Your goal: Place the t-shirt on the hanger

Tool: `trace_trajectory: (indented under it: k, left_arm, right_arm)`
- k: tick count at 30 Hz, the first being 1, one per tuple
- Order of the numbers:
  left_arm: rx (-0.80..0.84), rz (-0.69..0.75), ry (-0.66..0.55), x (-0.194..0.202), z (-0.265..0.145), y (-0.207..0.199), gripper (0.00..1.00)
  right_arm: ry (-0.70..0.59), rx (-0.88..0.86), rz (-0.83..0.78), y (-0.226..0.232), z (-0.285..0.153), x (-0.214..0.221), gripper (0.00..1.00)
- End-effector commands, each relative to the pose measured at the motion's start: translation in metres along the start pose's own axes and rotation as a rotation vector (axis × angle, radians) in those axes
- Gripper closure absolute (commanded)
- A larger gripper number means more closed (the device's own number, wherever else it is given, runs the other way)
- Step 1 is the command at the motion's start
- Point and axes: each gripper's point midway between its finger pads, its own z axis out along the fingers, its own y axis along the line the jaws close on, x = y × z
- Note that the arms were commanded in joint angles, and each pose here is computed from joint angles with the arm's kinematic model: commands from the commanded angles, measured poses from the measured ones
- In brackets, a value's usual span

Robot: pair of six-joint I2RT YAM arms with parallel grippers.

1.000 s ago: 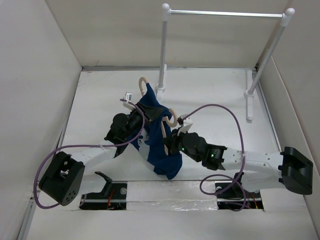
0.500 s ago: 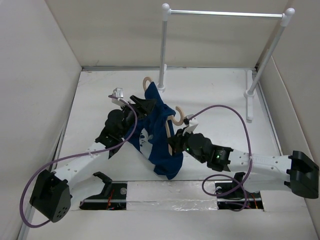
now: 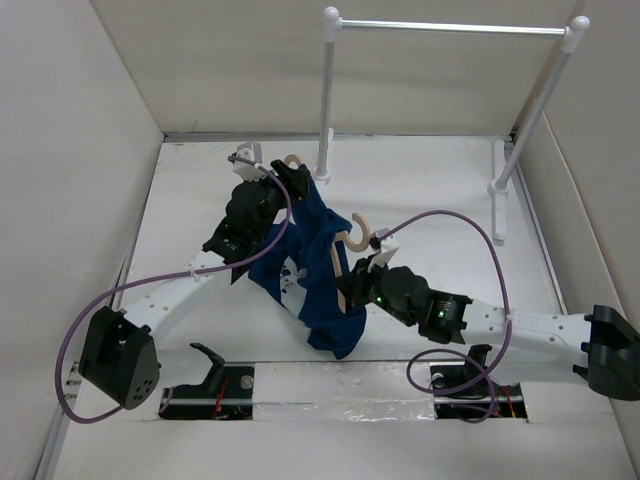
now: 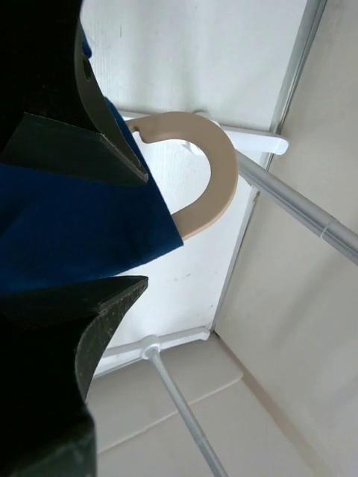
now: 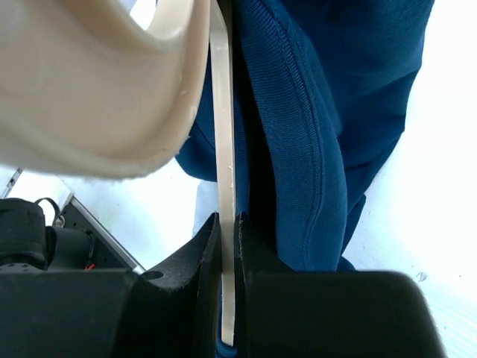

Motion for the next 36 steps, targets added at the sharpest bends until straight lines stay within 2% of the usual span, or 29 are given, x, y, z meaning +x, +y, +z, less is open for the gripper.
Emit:
trace_trajectory:
  k: [1, 5, 9, 12, 18, 21, 28, 36]
  left_arm:
    - [0.011, 0.055, -0.054, -0.019, 0.005, -0.008, 0.53]
    - [-0.007, 0.093, -0.045, -0.016, 0.015, -0.005, 0.55]
    - [-0.02, 0.1, -0.039, -0.015, 0.021, -0.005, 0.68]
    - [0.002, 0.077, -0.053, -0.018, 0.02, -0.009, 0.85]
    - [-0.018, 0.086, -0.051, -0.023, 0.022, -0.01, 0.96]
    - [-0.031, 0.091, -0.064, -0.029, 0.024, -0.011, 1.0]
    - [-0.075, 0.103, -0.082, -0.046, 0.034, -0.008, 1.0]
    - [-0.165, 0.099, -0.133, -0.078, 0.06, 0.018, 1.0]
  right_arm:
    - [-0.051, -0.047, 0.028, 0.012, -0.003, -0.016, 1.0]
    - [-0.046, -0.054, 0.028, 0.013, -0.003, -0.015, 1.0]
    - [-0.044, -0.051, 0.03, 0.011, -0.004, -0.013, 1.0]
    - [-0.038, -0.047, 0.029, 0.01, -0.003, -0.01, 1.0]
    - [-0.023, -0.038, 0.031, 0.006, -0.004, -0.005, 1.0]
    - [-0.013, -0.038, 0.031, 0.005, -0.007, -0.003, 1.0]
    - [0.002, -0.058, 0.037, 0.003, -0.016, 0.002, 1.0]
    - [0.024, -0.093, 0.031, 0.006, -0.032, 0.0, 1.0]
